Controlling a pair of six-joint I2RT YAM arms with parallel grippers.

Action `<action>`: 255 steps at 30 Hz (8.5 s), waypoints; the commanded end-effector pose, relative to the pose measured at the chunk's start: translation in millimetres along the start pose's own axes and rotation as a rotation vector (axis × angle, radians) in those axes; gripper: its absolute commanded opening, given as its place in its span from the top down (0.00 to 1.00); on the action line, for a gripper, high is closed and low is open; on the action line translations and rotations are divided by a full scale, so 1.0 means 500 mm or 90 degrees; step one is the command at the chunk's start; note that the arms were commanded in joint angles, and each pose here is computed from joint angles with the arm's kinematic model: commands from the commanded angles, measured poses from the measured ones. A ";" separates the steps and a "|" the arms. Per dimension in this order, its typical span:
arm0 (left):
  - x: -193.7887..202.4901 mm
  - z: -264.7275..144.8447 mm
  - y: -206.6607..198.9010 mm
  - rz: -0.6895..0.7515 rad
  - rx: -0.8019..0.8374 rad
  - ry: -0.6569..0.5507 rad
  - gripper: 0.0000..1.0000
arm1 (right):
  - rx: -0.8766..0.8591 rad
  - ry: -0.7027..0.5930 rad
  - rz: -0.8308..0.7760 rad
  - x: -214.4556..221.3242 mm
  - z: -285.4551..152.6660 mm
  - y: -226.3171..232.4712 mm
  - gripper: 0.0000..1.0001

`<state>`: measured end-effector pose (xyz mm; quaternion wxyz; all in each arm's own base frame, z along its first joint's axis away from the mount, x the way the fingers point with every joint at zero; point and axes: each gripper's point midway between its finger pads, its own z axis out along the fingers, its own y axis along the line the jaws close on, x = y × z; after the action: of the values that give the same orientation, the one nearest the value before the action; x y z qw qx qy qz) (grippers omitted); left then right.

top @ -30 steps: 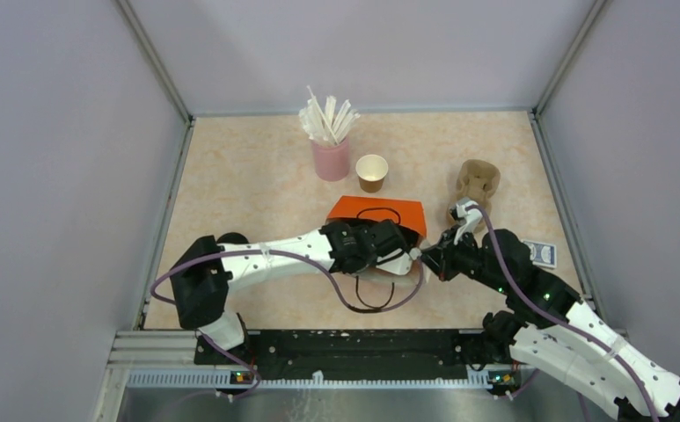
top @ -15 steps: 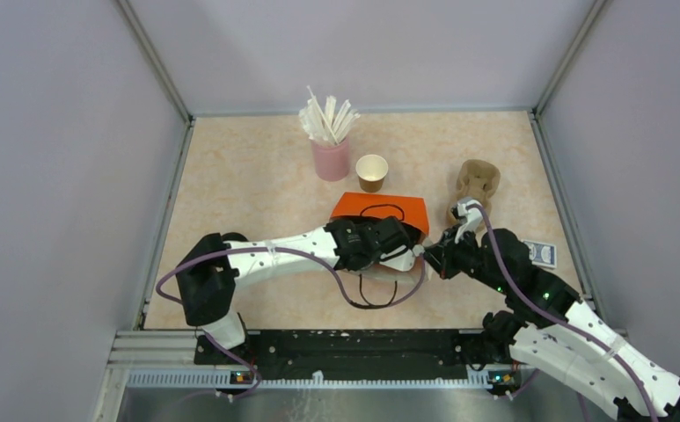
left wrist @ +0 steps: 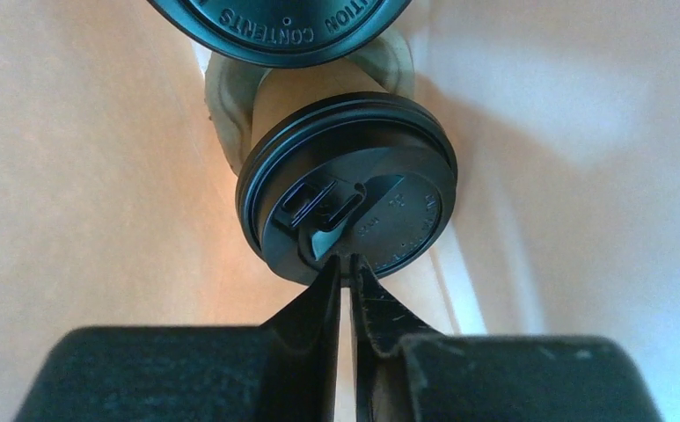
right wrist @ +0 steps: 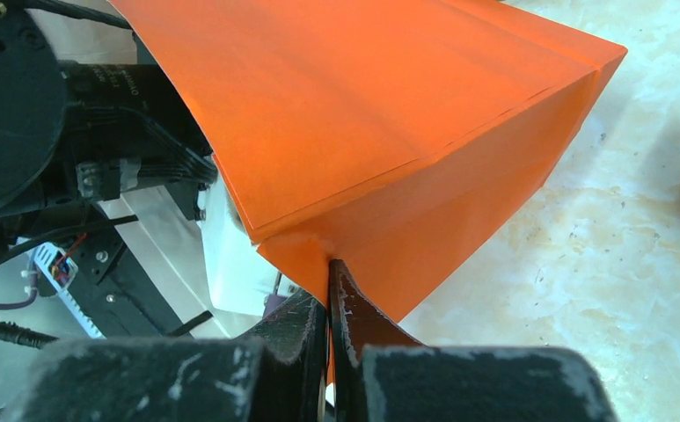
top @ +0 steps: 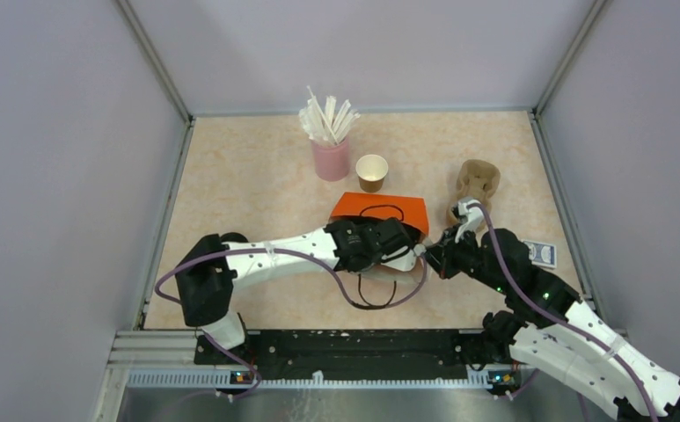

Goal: Pack the takeout coffee

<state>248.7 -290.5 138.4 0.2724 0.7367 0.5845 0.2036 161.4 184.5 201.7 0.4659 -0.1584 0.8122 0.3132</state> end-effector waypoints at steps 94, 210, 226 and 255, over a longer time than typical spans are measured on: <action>-0.028 -0.388 0.210 -0.472 -0.148 -0.319 0.57 | 0.123 0.031 0.280 -0.192 0.025 0.067 0.69; 0.374 -0.012 0.795 -1.078 -0.268 -0.606 1.00 | 0.167 -0.117 0.118 -0.293 -0.186 0.017 0.20; 0.356 -0.431 0.779 -1.000 -0.353 -0.721 1.00 | 0.131 -0.148 0.122 -0.317 -0.172 0.036 0.20; 0.173 -0.579 0.433 -1.148 0.158 -0.895 1.00 | 0.104 -0.151 0.123 -0.312 -0.213 0.048 0.20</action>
<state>279.8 -188.4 489.0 0.5232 0.0129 0.6671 -0.5301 165.0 131.3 370.8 0.5293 -0.0084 0.7977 0.2888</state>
